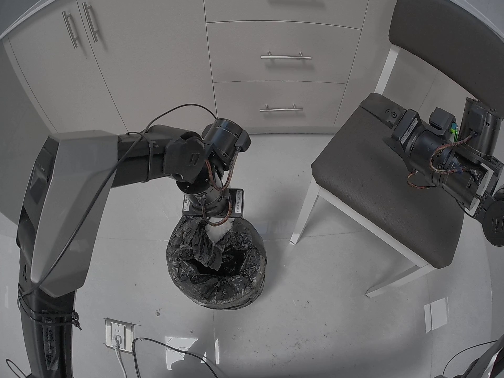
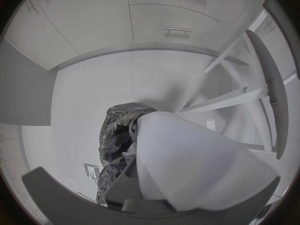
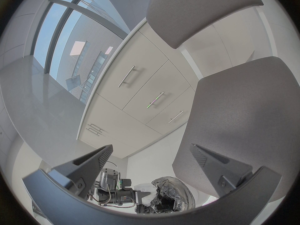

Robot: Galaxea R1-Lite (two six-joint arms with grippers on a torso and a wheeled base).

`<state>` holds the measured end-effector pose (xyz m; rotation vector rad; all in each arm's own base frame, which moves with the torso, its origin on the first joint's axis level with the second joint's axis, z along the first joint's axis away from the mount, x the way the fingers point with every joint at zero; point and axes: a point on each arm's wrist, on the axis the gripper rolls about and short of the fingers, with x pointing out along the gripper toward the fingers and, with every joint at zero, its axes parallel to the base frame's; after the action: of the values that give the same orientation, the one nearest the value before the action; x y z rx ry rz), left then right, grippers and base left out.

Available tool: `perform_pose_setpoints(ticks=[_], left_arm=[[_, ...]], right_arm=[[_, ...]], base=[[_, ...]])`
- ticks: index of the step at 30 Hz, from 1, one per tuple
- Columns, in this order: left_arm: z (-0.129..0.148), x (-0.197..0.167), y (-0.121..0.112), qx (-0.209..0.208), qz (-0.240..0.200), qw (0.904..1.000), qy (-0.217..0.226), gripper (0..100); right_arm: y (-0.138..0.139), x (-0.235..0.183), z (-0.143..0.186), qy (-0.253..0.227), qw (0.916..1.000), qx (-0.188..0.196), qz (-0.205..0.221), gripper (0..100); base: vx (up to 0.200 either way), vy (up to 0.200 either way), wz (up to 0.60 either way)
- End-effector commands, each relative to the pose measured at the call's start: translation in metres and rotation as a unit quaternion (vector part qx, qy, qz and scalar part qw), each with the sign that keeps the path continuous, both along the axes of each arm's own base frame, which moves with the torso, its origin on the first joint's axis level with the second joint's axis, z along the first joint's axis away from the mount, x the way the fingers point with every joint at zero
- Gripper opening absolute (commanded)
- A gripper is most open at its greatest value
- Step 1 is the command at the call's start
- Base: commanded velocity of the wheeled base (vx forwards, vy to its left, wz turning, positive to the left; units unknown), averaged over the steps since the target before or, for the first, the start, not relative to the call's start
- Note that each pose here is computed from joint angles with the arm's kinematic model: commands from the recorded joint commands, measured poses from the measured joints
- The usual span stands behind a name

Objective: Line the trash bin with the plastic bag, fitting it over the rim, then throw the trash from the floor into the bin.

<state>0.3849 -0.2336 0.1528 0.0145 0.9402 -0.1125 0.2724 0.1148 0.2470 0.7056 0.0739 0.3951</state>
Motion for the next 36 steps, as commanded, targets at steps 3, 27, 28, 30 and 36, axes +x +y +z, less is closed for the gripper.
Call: perform_pose_setpoints(ticks=[3,27,28,30,36], left_arm=[[-0.0091,0.0027,-0.0015,0.006,0.001,1.0000,0.008,0],[-0.0076,0.0028,-0.0008,0.004,0.002,1.0000,0.006,100],[-0.0076,0.0024,-0.0014,0.004,0.001,1.0000,0.006,100],[-0.0076,0.0024,-0.0014,0.004,0.002,1.0000,0.006,100],[-0.0055,0.0016,-0.0017,-0.004,0.010,0.9999,0.004,0]], right_arm=[[0.0001,-0.0001,0.0006,-0.001,1.0000,0.001,0.000,100],[0.0001,-0.0001,0.0006,-0.001,1.0000,0.001,0.000,100],[0.0004,0.0006,-0.0003,0.000,1.0000,0.000,0.000,100],[0.0004,0.0006,-0.0003,0.000,1.0000,0.000,0.000,100],[0.0001,-0.0001,0.0006,-0.001,1.0000,0.001,0.000,100]], base=[[0.000,0.000,0.00],[0.000,0.000,0.00],[0.000,0.000,0.00],[0.000,0.000,0.00],[0.000,0.000,0.00]])
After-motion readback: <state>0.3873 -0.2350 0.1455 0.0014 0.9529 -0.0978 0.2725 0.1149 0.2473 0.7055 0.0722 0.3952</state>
